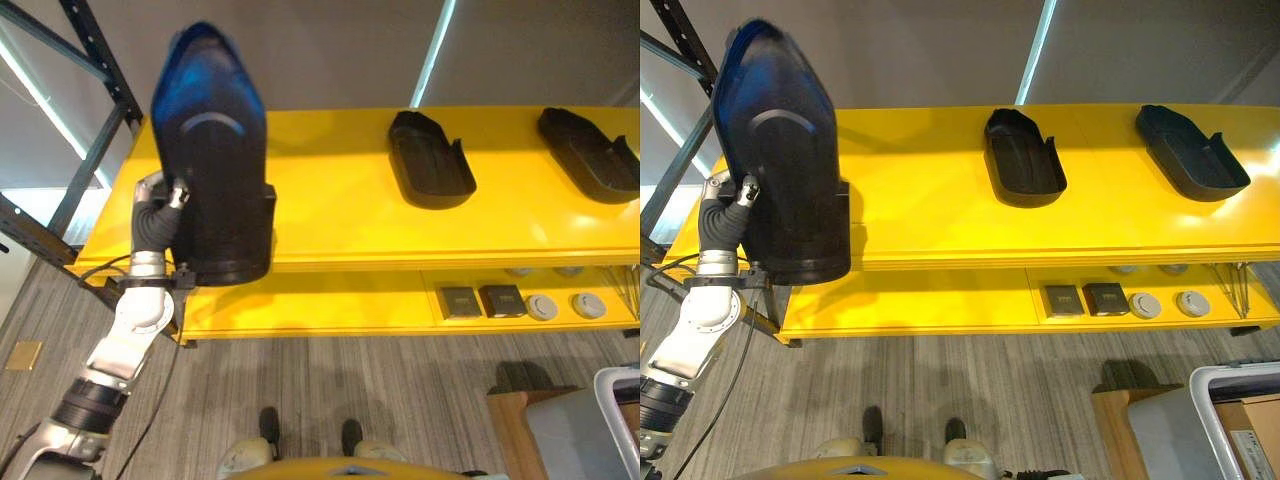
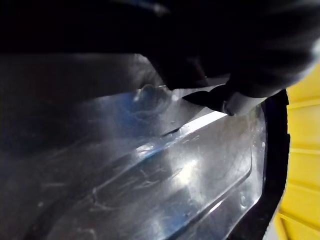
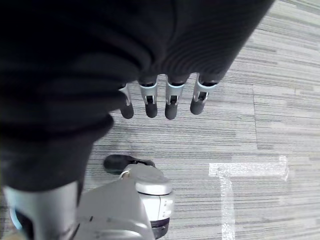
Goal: Move parts from the plastic box to the shelf.
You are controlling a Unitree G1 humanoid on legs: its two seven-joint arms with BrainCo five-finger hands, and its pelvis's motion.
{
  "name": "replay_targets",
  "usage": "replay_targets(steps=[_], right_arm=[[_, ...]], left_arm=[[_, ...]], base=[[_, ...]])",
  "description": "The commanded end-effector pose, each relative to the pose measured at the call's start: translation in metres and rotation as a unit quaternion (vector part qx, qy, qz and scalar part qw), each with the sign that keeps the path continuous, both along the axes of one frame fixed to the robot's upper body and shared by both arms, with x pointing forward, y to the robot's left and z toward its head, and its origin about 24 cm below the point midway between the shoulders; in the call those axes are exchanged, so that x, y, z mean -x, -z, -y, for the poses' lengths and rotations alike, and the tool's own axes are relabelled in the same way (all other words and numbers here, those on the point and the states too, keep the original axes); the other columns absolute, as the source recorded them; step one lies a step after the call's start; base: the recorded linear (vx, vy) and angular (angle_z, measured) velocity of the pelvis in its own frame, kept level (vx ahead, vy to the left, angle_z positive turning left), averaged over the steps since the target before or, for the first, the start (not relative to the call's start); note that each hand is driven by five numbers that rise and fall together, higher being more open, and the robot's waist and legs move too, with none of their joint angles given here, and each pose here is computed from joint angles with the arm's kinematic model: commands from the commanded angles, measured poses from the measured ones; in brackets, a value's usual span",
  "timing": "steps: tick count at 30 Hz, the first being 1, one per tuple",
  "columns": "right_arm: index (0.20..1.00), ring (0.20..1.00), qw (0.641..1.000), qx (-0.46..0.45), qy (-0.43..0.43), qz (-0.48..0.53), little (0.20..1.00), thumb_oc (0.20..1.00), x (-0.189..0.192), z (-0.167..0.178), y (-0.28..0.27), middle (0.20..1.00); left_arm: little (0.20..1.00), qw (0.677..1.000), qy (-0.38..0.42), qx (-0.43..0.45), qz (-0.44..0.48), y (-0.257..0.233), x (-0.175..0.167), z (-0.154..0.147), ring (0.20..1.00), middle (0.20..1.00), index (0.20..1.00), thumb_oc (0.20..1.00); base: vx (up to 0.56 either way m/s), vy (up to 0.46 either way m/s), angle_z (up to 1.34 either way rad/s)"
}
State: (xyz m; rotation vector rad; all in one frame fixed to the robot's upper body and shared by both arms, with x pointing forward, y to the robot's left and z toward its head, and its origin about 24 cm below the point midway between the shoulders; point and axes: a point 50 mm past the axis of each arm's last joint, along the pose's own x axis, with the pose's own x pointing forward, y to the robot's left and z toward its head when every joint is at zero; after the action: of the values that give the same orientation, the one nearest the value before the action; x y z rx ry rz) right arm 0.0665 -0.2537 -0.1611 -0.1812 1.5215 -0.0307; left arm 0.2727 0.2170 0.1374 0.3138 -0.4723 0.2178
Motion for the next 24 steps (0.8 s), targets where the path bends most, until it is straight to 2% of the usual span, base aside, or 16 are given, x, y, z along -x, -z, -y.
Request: replay_targets(steps=[1,4,8,9,12,16,19,24], right_arm=[[1.0,1.0,0.999,0.005,0.03,0.017,1.0,1.0,-0.018,0.007,-0.006,1.0],[1.0,1.0,0.999,0.005,0.021,0.028,1.0,1.0,-0.029,0.014,-0.01,1.0],[1.0,1.0,0.999,-0.01,0.028,0.038,1.0,1.0,-0.036,0.015,-0.013,1.0],[1.0,1.0,0.999,-0.007,0.015,0.037,1.0,1.0,-0.038,0.019,-0.015,1.0],[1.0,1.0,0.999,0.006,-0.016,0.03,1.0,1.0,-0.039,0.028,-0.019,1.0],[1.0,1.0,0.999,0.011,-0.019,0.026,1.0,1.0,-0.04,0.035,-0.022,1.0],[1.0,1.0,0.999,0.015,-0.023,0.032,1.0,1.0,-0.041,0.039,-0.024,1.0],[1.0,1.0,0.998,0.017,-0.029,0.052,1.0,1.0,-0.054,0.039,-0.027,1.0]], left_arm=[[0.2,0.996,0.019,0.059,0.06,-0.047,-0.019,-0.01,0.2,0.2,0.2,0.2],[0.2,0.995,0.024,0.082,0.046,-0.049,-0.026,-0.017,0.2,0.2,0.2,0.2],[0.2,0.995,0.028,0.069,0.06,-0.067,-0.036,-0.03,0.2,0.2,0.2,0.2],[0.2,0.994,0.035,0.085,0.057,-0.082,-0.046,-0.042,0.2,0.2,0.2,0.2],[0.2,0.999,0.003,0.041,0.036,-0.103,-0.062,-0.061,0.2,0.2,0.2,0.2],[0.2,0.997,-0.039,0.068,-0.015,-0.104,-0.072,-0.09,0.2,0.2,0.2,0.2],[0.2,0.991,-0.102,0.066,-0.05,-0.101,-0.074,-0.117,0.2,0.2,0.2,0.2],[0.2,0.986,-0.131,0.037,-0.096,-0.101,-0.078,-0.131,0.2,0.2,0.2,0.2]], base=[[-0.01,-0.03,-0.02],[0.0,-0.009,-0.01],[0.03,-0.024,-0.16],[0.01,0.019,-0.17],[0.01,0.021,-0.32],[0.04,0.033,-0.14],[0.02,0.022,-0.11],[-0.03,-0.007,-0.03]])
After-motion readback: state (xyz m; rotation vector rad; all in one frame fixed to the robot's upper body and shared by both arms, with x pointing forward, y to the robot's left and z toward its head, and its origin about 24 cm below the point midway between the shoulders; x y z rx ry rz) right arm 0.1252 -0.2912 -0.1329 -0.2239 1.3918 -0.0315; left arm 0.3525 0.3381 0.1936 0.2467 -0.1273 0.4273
